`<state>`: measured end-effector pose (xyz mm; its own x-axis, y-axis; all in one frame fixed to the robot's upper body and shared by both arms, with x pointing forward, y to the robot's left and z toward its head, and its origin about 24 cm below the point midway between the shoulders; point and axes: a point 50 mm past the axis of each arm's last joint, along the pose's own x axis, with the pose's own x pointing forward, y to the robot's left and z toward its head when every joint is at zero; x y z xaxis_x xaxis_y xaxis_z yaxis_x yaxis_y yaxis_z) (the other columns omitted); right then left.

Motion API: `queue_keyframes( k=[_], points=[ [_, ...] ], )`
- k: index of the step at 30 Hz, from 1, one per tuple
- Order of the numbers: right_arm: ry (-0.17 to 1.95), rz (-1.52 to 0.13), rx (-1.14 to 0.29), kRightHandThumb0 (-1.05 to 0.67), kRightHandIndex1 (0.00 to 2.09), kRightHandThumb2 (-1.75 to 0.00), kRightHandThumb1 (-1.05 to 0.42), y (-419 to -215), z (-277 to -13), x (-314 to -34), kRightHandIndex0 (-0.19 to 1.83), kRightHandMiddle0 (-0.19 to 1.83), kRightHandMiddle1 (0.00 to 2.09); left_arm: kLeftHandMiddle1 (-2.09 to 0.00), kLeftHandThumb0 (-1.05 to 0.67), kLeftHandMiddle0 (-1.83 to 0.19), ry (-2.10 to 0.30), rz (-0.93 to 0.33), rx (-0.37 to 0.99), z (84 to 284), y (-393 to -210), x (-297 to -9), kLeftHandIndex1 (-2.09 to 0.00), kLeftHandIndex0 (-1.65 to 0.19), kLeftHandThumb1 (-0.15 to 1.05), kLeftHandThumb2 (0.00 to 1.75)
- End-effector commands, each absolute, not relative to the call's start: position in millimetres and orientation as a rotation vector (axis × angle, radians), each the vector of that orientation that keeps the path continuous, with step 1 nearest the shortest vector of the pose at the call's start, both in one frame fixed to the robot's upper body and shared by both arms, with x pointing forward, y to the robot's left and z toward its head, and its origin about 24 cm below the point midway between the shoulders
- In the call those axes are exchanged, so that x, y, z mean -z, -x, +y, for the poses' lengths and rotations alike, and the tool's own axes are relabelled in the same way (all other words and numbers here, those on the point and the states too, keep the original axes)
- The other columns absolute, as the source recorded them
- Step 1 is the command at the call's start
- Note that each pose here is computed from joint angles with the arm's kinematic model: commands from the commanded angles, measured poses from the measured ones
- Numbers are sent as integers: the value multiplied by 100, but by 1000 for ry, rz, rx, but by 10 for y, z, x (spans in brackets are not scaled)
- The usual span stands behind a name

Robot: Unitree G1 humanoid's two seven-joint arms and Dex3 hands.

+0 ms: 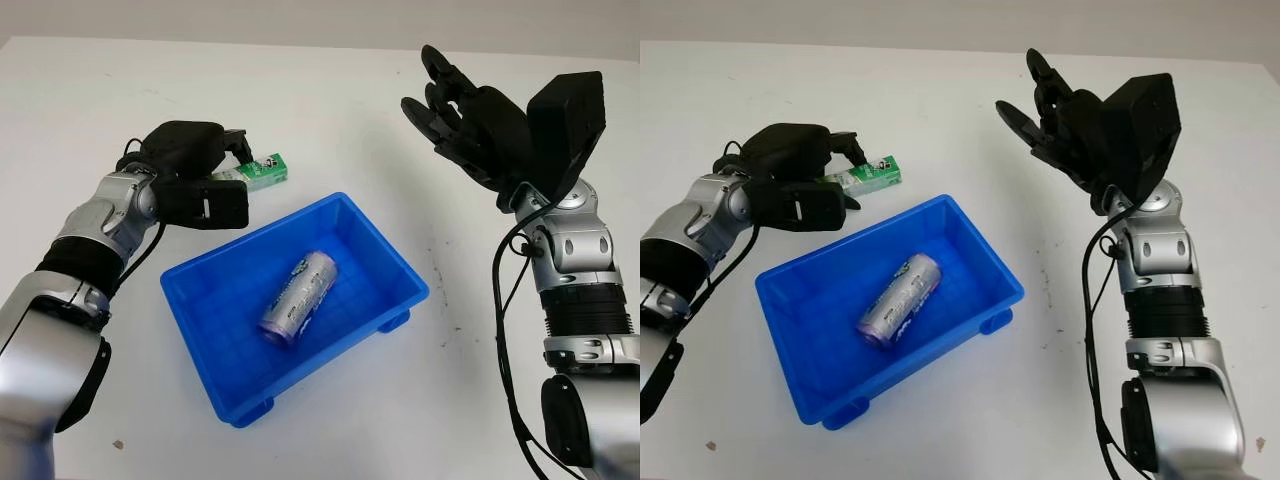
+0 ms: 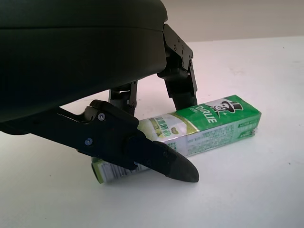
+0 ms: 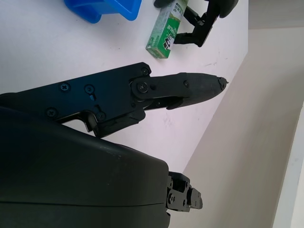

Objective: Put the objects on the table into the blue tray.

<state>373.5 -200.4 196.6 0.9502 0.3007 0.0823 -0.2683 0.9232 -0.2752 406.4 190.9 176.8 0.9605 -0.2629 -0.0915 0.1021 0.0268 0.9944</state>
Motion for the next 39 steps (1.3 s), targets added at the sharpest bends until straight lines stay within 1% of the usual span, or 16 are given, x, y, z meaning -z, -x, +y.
queue_keyframes(
  k=[1,3,8,13,17,21,23,24,25,27,29,30,31,32,35,39],
  points=[
    [278,-145,-284,-62,0,-29,-105,-3720,-2050,-2006,-19,-19,0,-193,-23,-33,-1533,-107,314,1892,-4055,-1720,-143,-28,98,6],
    [278,-144,-280,-61,0,-29,-105,-3729,-2045,-2006,-19,-19,0,-206,-28,-30,-1554,-106,321,1897,-4050,-1724,-158,-23,103,7],
    [287,-145,-279,-60,0,-27,-105,-3741,-2035,-2009,-19,-18,1,-209,-32,-27,-1593,-91,319,1896,-4050,-1742,-178,-7,105,18],
    [289,-140,-285,-57,0,-27,-105,-3747,-2046,-2003,-19,-19,1,-209,-32,-45,-1639,-96,291,1898,-4068,-1814,-204,3,105,30],
    [273,-139,-287,-56,0,-26,-105,-3757,-2046,-1994,-19,-19,1,-209,-29,-34,-1592,-123,232,1906,-4099,-2037,-209,14,105,35],
    [272,-132,-281,-57,0,-24,-105,-3757,-2041,-1992,-19,-19,3,-205,-30,-7,-1542,-196,130,1910,-4114,-2431,-171,6,105,34],
    [272,-130,-283,-57,0,-24,-105,-3758,-2039,-1988,-19,-19,3,-181,-29,-9,-1444,-255,83,1927,-4097,-2656,-144,-2,105,34],
    [275,-131,-282,-57,0,-24,-105,-3757,-2039,-1987,-19,-19,3,-175,-29,-11,-1387,-296,67,1934,-4074,-2776,-134,-6,105,34],
    [272,-131,-282,-57,0,-24,-105,-3757,-2039,-1984,-19,-19,3,-195,-29,-9,-1328,-339,59,1930,-4043,-2902,-153,-3,105,34],
    [274,-135,-283,-55,0,-25,-105,-3754,-2041,-1981,-19,-19,2,-206,-34,-12,-1242,-424,52,1900,-3945,-3162,-191,7,105,39],
    [279,-136,-284,-54,0,-26,-105,-3751,-2042,-1979,-19,-19,2,-209,-39,-37,-1216,-516,52,1860,-3813,-3391,-205,2,105,40],
    [281,-136,-283,-54,0,-26,-105,-3752,-2041,-1978,-19,-19,2,-209,-39,-35,-1201,-546,55,1844,-3740,-3483,-204,3,105,40],
    [290,-136,-279,-54,0,-26,-105,-3752,-2040,-1977,-19,-19,2,-195,-40,-21,-1177,-574,65,1831,-3666,-3559,-201,4,105,38],
    [294,-136,-278,-55,0,-26,-105,-3753,-2039,-1976,-19,-18,3,-188,-40,-22,-1151,-587,75,1819,-3597,-3622,-198,1,105,37],
    [299,-132,-274,-56,0,-26,-105,-3758,-2040,-1975,-19,-18,4,-207,-39,-44,-1132,-591,128,1775,-3410,-3729,-191,-9,105,31],
    [289,-130,-276,-57,0,-25,-105,-3770,-2030,-1987,-19,-19,3,-209,-38,-49,-1224,-492,281,1683,-3213,-3694,-193,-12,105,30]
  ],
)
